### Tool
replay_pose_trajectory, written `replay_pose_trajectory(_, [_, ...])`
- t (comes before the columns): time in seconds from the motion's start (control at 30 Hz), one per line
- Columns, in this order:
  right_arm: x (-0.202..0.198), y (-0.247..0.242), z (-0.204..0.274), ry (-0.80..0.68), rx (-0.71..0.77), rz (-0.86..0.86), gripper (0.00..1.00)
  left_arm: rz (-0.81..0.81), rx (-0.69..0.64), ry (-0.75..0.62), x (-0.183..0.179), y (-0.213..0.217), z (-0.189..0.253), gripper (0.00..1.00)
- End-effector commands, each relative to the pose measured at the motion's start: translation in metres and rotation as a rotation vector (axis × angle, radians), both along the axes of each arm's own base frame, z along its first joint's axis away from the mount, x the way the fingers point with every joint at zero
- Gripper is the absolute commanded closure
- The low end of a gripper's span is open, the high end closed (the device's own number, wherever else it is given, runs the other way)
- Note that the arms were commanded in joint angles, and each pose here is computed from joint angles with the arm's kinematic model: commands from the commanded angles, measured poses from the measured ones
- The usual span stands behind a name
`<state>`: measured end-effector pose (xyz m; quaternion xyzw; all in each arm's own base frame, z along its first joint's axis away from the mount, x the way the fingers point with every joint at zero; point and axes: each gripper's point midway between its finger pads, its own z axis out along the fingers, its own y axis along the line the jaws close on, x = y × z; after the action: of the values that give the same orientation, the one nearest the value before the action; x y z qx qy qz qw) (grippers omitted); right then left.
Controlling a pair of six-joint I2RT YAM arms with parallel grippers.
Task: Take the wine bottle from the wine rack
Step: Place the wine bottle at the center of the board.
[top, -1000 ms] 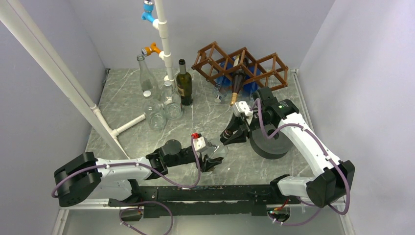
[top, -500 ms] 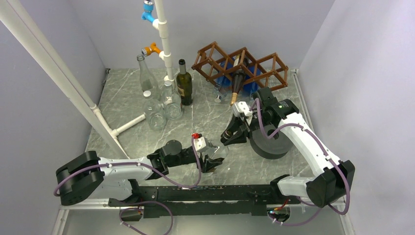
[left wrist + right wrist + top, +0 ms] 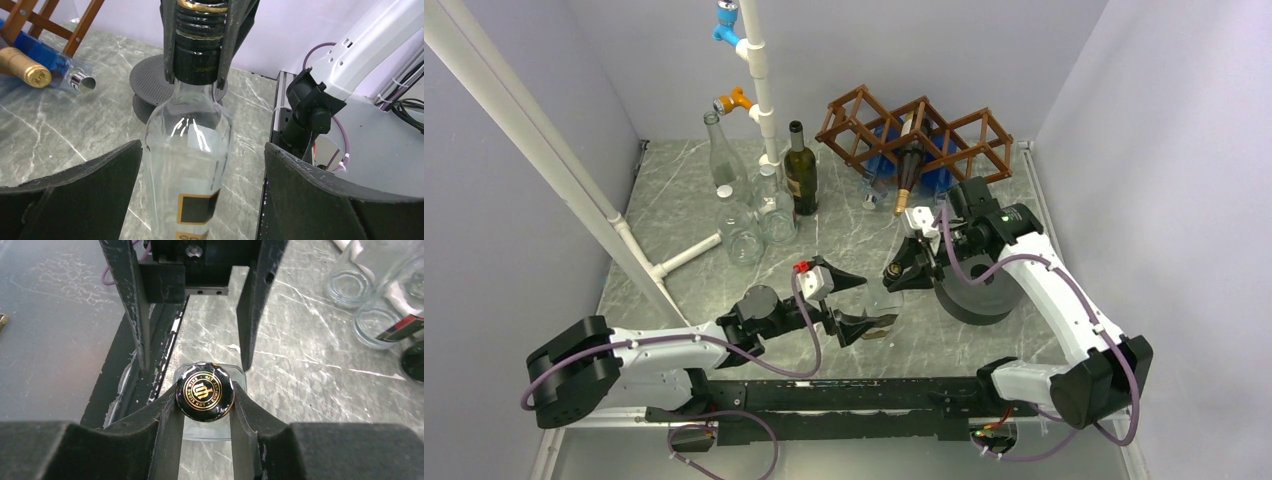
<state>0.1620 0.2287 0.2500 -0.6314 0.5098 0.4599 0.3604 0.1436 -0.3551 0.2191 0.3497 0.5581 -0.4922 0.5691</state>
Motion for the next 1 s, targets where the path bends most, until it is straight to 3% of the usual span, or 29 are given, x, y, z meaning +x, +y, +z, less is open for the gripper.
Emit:
replay_pose_trajectory(0.0, [0.001, -0.003, 0.046, -0.111, 0.132, -0.005, 1.0, 0.027, -0.048, -0.046, 0.0, 0.01, 0.02, 0.02])
replay_pose_trajectory(0.47, [0.04, -0.048, 0.075, -0.169, 0.116, -0.262, 1.0, 0.203, 0.058, -0.035, 0.02, 0.045, 0.007, 0.01])
replay_pose_trajectory(0.97, [0.109, -0.116, 0.13, -0.232, 0.061, -0.637, 1.0, 0.266, 0.114, 0.001, 0.024, 0.061, -0.007, 0.0])
